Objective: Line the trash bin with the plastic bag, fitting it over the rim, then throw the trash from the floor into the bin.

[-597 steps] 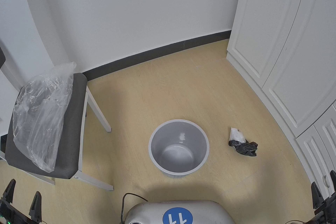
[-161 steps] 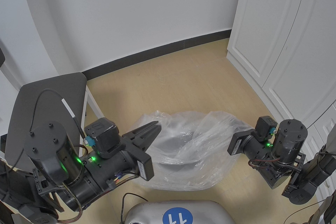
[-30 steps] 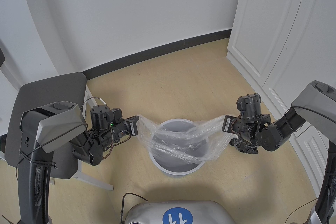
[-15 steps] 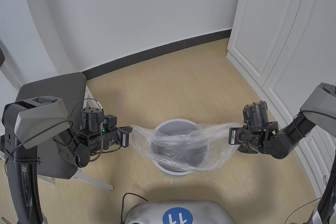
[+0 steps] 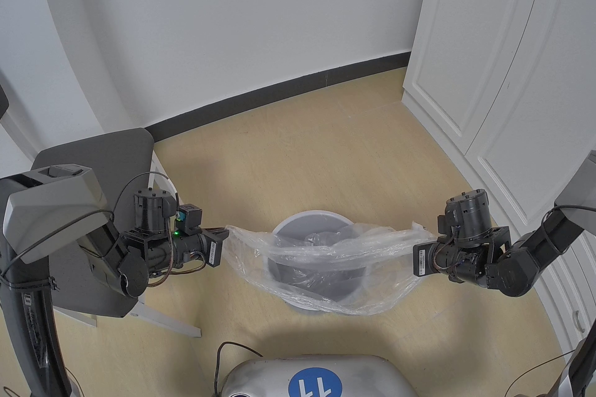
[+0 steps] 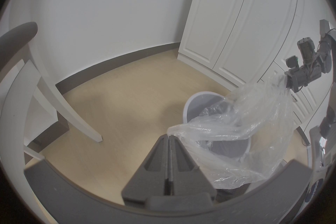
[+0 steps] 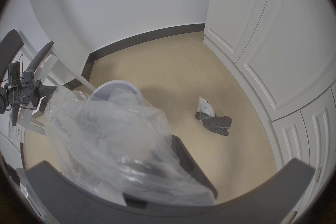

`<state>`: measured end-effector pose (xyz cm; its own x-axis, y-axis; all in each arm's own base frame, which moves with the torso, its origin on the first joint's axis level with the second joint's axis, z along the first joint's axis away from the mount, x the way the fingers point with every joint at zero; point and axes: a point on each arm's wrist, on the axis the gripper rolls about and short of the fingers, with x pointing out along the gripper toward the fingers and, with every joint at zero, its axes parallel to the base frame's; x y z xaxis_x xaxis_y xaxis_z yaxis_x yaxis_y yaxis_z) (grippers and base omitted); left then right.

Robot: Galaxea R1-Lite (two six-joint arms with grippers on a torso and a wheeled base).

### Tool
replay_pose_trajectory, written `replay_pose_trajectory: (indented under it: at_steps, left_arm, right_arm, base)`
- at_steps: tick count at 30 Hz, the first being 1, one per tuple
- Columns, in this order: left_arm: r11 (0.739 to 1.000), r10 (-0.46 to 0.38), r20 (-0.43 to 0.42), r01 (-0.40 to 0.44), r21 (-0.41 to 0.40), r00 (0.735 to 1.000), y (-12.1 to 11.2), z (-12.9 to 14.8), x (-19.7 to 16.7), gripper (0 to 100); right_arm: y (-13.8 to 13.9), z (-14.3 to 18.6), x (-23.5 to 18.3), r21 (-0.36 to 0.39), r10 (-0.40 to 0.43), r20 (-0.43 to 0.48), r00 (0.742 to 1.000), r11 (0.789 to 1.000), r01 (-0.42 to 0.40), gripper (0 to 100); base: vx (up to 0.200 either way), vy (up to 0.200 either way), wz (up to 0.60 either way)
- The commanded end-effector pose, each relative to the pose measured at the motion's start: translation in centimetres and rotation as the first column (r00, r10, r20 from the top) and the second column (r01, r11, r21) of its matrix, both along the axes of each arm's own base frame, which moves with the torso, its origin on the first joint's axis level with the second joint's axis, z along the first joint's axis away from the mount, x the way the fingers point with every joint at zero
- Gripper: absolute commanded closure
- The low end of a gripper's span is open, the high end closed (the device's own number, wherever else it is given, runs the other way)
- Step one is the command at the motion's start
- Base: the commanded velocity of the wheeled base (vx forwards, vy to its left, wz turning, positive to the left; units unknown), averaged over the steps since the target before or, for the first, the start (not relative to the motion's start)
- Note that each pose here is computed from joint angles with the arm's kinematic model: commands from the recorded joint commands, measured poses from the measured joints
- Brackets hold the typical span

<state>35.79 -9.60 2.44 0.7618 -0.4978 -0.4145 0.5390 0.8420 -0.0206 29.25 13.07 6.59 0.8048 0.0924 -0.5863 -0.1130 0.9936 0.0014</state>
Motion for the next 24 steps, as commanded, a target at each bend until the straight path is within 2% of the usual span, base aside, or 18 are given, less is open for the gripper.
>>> replay_pose_trajectory:
  at_steps: [1, 7, 13, 17, 24]
  left_arm:
    - [1.000, -0.004, -0.009, 0.004, 0.013, 1.000, 0.2, 1.1, -0.5, 100]
    - [0.998, -0.020, -0.057, 0.023, 0.057, 0.998, 0.5, 1.6, -1.5, 100]
    - [0.993, -0.039, -0.062, 0.045, 0.112, 0.997, 1.0, 1.4, -1.8, 100]
    - [0.992, -0.031, -0.080, 0.041, 0.117, 0.996, 1.3, 1.6, -1.9, 100]
    - [0.986, -0.056, -0.122, 0.074, 0.152, 0.991, 1.0, 0.1, -2.1, 100]
  right_arm:
    - [-0.2, 1.1, -0.8, 0.011, 0.007, 0.024, 1.000, 1.000, -0.007, 100]
    - [-0.4, 0.3, -1.3, -0.037, 0.037, -0.004, 0.999, 0.999, -0.037, 100]
    - [-0.2, -0.1, -2.0, -0.039, 0.073, -0.030, 0.997, 0.996, -0.074, 100]
    - [-0.1, -0.3, -2.3, -0.058, 0.094, -0.041, 0.995, 0.994, -0.096, 100]
    - [0.1, -2.2, -2.2, -0.082, 0.110, -0.102, 0.989, 0.990, -0.118, 100]
  base:
    - [0.000, 0.000, 0.00]
    - [0.000, 0.000, 0.00]
    - [0.000, 0.000, 0.00]
    - [0.000, 0.000, 0.00]
    - [0.000, 0.000, 0.00]
